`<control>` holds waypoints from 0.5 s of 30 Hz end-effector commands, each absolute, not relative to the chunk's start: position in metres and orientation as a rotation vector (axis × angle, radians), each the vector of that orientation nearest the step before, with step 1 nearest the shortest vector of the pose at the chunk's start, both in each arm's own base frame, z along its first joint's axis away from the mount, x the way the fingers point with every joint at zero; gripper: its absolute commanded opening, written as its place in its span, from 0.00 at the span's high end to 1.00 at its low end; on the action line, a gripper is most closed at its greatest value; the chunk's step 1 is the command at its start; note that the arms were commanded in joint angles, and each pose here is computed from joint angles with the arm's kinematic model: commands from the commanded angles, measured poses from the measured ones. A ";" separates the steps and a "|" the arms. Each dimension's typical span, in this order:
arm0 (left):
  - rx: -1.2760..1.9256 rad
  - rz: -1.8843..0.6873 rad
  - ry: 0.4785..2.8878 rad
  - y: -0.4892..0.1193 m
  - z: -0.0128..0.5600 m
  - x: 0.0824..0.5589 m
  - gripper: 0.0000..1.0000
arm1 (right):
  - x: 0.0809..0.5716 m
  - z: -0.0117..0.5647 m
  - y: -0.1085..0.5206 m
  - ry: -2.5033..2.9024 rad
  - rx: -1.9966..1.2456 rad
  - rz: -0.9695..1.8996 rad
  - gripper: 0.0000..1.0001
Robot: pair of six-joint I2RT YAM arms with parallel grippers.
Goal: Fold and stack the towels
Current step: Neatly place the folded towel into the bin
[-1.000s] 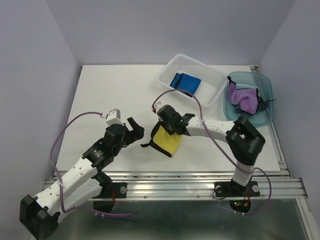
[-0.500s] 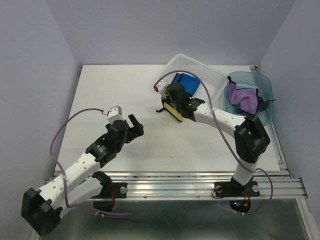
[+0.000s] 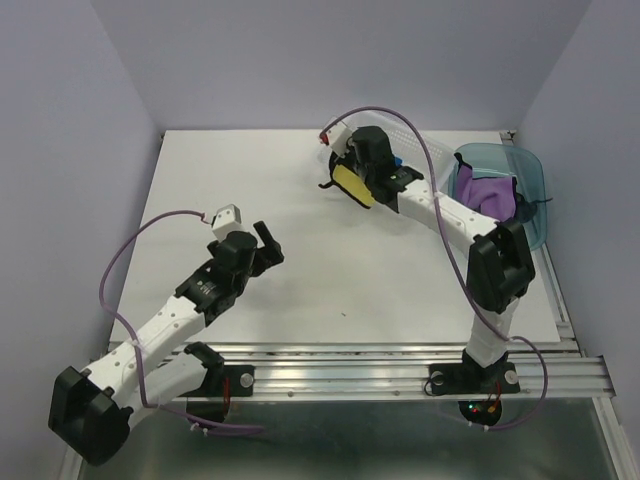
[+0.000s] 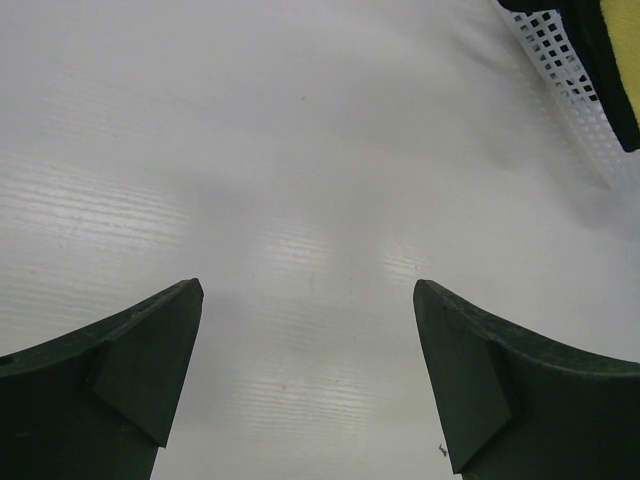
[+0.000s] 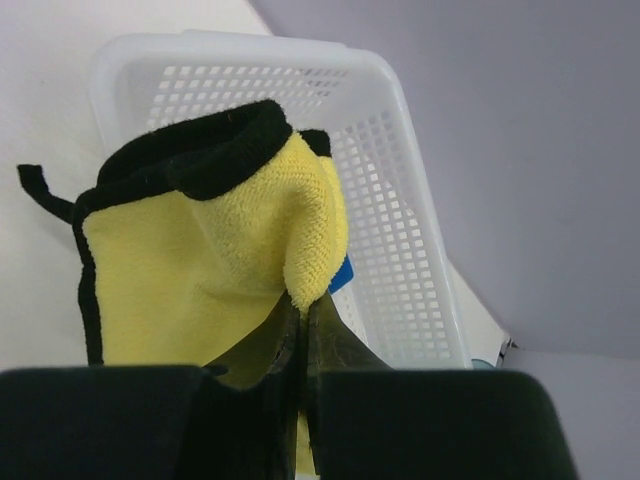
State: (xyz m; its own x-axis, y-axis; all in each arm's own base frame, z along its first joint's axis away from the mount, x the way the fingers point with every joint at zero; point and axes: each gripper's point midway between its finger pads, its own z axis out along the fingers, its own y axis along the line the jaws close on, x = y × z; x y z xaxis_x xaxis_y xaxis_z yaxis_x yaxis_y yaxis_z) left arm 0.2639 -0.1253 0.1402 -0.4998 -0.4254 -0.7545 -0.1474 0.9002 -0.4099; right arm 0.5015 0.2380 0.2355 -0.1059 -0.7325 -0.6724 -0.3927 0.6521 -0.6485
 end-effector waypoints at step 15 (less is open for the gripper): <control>-0.419 -0.298 2.036 -0.115 0.165 0.295 0.01 | 0.580 0.205 0.217 1.712 -1.030 -0.302 0.99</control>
